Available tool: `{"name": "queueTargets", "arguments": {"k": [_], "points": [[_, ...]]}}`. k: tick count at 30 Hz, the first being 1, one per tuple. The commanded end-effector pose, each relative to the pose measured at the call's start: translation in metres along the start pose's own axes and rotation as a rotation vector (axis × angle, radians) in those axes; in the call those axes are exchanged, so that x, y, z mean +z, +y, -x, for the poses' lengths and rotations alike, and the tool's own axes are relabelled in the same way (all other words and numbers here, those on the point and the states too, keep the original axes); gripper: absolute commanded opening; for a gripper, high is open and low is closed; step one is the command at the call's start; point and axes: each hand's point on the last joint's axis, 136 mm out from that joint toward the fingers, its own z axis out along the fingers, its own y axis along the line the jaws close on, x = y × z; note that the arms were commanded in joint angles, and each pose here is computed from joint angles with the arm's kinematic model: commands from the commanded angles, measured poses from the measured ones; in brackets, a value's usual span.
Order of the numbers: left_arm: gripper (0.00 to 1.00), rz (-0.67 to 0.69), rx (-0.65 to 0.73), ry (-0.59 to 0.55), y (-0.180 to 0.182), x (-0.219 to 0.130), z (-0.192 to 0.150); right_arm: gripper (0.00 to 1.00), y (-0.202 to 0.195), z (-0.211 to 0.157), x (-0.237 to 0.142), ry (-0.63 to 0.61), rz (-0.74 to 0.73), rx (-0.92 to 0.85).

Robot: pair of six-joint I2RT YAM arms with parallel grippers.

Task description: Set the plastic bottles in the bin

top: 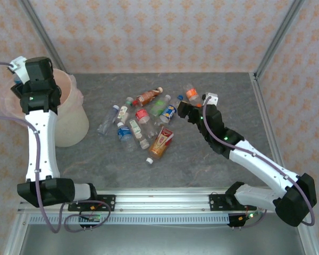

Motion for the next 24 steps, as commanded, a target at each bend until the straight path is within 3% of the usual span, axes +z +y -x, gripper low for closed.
{"name": "queueTargets", "arguments": {"k": [1,5,11,15,24], "points": [[0.48,0.133,0.019,0.046,0.033,0.018,-0.010,0.99,0.001,0.012,-0.002,-0.020,-0.023,-0.009],[0.51,0.191,0.003,0.145,0.051,0.044,-0.031,0.99,0.002,0.013,-0.003,-0.009,-0.026,-0.019],[0.68,0.330,-0.011,0.235,0.078,0.061,-0.045,0.99,-0.001,0.012,-0.007,-0.002,-0.034,-0.006],[0.89,0.274,-0.036,0.255,0.067,0.065,-0.043,0.99,-0.008,0.008,-0.006,0.002,-0.063,-0.001],[1.00,0.081,-0.106,0.279,0.034,0.053,-0.036,0.99,-0.021,0.005,0.003,-0.003,-0.144,-0.007]]}}
